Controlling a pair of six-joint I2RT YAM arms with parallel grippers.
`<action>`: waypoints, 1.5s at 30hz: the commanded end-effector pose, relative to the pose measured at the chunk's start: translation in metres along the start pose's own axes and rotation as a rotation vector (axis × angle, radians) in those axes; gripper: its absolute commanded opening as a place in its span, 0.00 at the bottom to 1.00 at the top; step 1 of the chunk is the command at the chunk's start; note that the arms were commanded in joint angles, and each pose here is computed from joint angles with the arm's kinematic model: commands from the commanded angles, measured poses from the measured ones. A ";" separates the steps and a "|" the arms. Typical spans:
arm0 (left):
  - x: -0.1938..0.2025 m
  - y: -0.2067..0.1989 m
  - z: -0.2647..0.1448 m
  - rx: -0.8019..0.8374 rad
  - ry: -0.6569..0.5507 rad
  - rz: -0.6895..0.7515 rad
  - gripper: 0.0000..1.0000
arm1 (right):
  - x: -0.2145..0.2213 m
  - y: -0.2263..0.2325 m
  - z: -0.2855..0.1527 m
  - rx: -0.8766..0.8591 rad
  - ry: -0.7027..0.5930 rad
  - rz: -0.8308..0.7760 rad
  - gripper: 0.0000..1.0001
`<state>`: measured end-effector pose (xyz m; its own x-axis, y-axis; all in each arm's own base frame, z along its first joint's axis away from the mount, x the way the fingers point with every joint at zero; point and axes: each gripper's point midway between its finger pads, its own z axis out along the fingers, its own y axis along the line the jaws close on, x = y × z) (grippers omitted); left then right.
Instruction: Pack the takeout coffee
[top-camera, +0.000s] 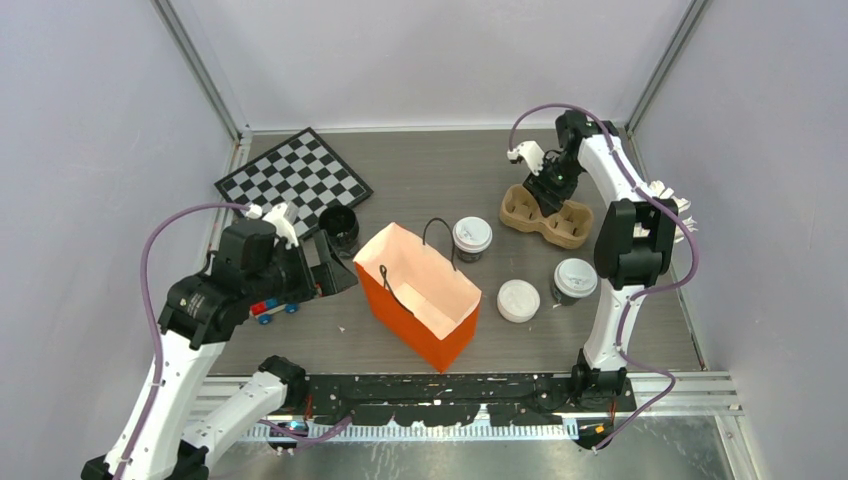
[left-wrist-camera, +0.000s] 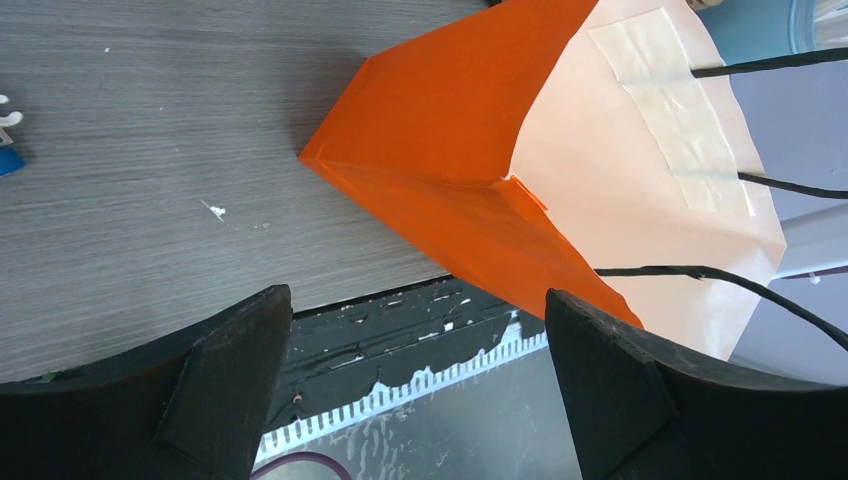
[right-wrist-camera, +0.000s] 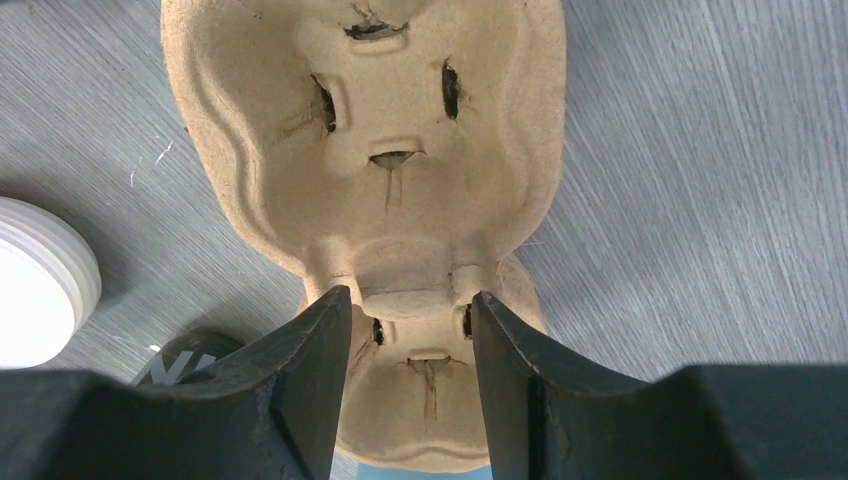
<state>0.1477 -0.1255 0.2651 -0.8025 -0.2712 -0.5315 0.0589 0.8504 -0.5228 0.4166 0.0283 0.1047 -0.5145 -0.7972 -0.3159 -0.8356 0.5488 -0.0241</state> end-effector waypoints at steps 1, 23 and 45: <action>-0.009 -0.003 0.003 0.010 -0.038 0.011 1.00 | -0.003 -0.004 0.003 0.006 -0.012 -0.027 0.52; -0.014 0.003 0.005 -0.016 -0.070 0.016 1.00 | -0.002 -0.008 0.006 0.053 0.015 -0.049 0.44; -0.015 0.002 0.007 -0.015 -0.069 0.019 1.00 | -0.025 -0.012 -0.029 0.109 -0.057 0.006 0.38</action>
<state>0.1570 -0.1219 0.2613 -0.7856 -0.2821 -0.5507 0.0411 0.8643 -0.5013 0.4228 0.0287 0.1019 -0.5253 -0.7958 -0.3013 -0.8222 0.5659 -0.0609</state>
